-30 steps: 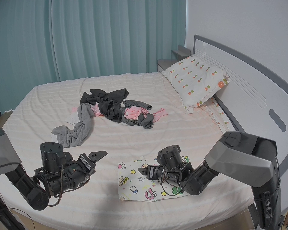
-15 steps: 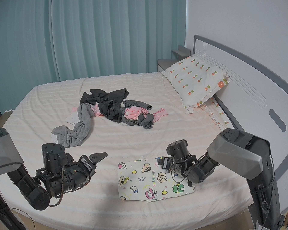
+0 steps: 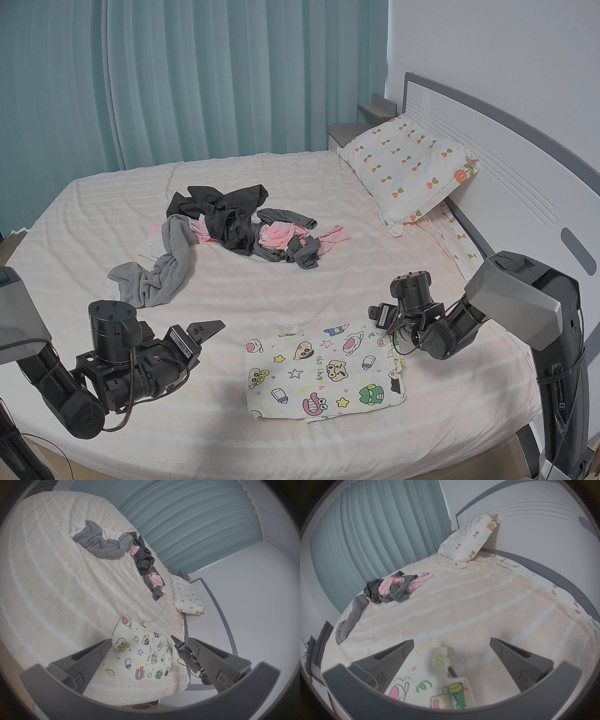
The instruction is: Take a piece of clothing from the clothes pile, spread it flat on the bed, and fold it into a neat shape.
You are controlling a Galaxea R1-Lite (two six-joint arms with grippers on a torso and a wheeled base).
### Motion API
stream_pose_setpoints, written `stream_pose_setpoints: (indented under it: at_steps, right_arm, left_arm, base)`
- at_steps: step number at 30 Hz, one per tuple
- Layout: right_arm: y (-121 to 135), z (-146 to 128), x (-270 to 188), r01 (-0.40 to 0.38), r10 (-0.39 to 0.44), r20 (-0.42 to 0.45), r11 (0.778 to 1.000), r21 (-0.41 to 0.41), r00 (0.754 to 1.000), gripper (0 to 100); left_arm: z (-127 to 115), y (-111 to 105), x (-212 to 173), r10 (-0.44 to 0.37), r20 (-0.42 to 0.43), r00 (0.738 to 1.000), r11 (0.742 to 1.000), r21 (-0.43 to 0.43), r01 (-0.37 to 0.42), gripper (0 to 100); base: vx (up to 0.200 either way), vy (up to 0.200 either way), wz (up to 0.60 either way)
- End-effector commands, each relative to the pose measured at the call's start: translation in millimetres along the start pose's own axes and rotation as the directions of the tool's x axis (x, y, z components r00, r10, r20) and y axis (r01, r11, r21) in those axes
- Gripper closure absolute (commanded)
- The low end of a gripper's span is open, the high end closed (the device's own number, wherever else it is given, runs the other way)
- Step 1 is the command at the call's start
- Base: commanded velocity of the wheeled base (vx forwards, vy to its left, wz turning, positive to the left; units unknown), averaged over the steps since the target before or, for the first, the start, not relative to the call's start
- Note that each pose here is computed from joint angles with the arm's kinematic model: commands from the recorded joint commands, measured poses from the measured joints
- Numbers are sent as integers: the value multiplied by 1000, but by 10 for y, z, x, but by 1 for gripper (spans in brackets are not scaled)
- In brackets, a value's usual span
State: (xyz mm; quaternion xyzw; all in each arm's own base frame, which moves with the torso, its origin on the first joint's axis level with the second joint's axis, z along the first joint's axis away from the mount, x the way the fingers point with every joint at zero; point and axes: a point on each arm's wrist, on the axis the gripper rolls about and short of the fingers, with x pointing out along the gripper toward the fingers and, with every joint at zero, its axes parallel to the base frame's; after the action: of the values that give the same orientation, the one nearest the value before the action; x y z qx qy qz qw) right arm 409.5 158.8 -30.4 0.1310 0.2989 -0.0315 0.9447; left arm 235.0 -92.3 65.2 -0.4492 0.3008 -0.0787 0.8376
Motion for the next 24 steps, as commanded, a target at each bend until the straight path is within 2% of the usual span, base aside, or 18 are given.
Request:
stream_pose_setpoints:
  at_steps: [1,2,3,4,6,7,9,12,16,22,24]
  right_arm:
    - [-372,45,-225,-55,58,-116,998,25,992,0]
    - [-372,45,-225,-55,58,-116,998,25,992,0]
    - [-489,-12,-270,-91,95,-173,995,29,980,0]
    - [-547,-35,-273,-109,113,-188,994,29,976,0]
    - [-656,-75,-260,-142,143,-200,990,17,969,0]
    - [-662,-74,-260,-145,145,-200,989,15,969,0]
    - [-750,-157,-255,-205,199,-225,979,-5,954,0]
    - [-750,-235,-275,-268,258,-272,963,-1,927,0]
    - [-699,-248,-261,-308,296,-288,951,2,911,0]
    - [-615,-294,-227,-348,332,-300,938,0,894,0]
    - [-589,-336,-178,-357,340,-305,934,-2,890,0]
  left_arm:
    - [-80,116,190,56,-43,997,998,19,-56,0]
    - [-80,116,190,56,-43,997,998,19,-56,0]
    - [-135,182,318,87,-68,994,995,62,-83,0]
    - [-169,239,395,111,-81,991,990,91,-103,0]
    - [-240,352,554,154,-106,982,979,150,-137,0]
    - [-243,359,567,155,-107,982,979,152,-138,0]
    - [-319,480,740,193,-132,972,965,205,-164,0]
    - [-352,538,845,201,-150,968,952,265,-157,0]
    - [-374,479,1058,168,-145,975,926,361,-106,0]
    - [-471,372,1339,143,-157,977,914,400,-69,0]
    - [-462,343,1390,158,-167,973,912,403,-79,0]
  base:
    - [0,0,0]
    - [0,0,0]
    - [0,0,0]
    - [0,0,0]
    - [0,0,0]
    - [0,0,0]
    - [0,0,0]
    - [0,0,0]
    - [0,0,0]
    - [0,0,0]
    - [0,0,0]
